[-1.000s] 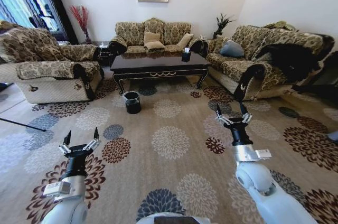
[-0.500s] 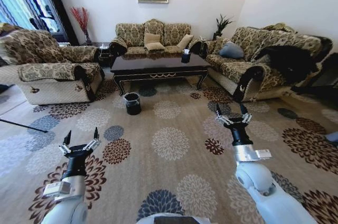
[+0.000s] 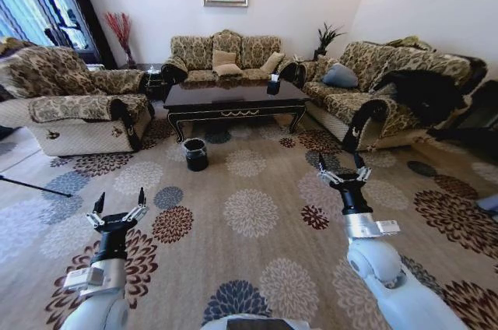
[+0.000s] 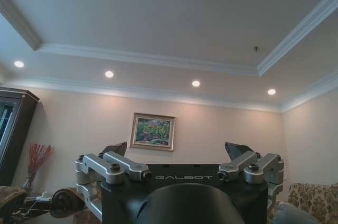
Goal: Move to the front of the table and pick up the trash from the floor, then place it into the trash bin.
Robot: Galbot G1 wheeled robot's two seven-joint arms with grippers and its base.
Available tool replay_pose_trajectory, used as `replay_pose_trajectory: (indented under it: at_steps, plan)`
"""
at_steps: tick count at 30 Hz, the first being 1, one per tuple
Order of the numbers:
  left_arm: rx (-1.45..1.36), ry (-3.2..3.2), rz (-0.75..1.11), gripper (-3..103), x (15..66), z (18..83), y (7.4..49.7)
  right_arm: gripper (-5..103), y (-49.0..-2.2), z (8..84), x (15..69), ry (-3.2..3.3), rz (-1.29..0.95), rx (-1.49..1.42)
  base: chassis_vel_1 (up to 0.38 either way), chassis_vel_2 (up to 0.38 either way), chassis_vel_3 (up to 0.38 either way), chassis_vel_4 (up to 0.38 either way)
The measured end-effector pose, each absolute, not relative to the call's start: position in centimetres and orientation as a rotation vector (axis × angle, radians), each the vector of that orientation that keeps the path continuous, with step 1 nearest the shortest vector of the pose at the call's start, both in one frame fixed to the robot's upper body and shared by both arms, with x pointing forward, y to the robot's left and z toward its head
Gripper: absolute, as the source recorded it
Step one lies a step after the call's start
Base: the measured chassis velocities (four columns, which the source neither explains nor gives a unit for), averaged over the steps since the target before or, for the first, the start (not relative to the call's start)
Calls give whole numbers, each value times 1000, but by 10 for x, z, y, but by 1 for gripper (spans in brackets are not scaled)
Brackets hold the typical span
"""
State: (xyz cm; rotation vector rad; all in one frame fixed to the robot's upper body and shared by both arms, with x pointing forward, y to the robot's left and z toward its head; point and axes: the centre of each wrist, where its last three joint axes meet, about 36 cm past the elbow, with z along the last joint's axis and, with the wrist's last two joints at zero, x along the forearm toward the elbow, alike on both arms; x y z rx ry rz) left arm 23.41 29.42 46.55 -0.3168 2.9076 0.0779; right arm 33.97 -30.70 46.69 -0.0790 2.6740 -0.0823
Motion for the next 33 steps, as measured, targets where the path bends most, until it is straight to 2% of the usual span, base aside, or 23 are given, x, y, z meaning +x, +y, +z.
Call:
replay_pose_trajectory:
  at_steps: [33]
  plan:
    - [-317, 2908, 78, 100, 234, 466, 294, 100, -307, 467, 340, 2674, -82, -79, 0, 0, 0, 0]
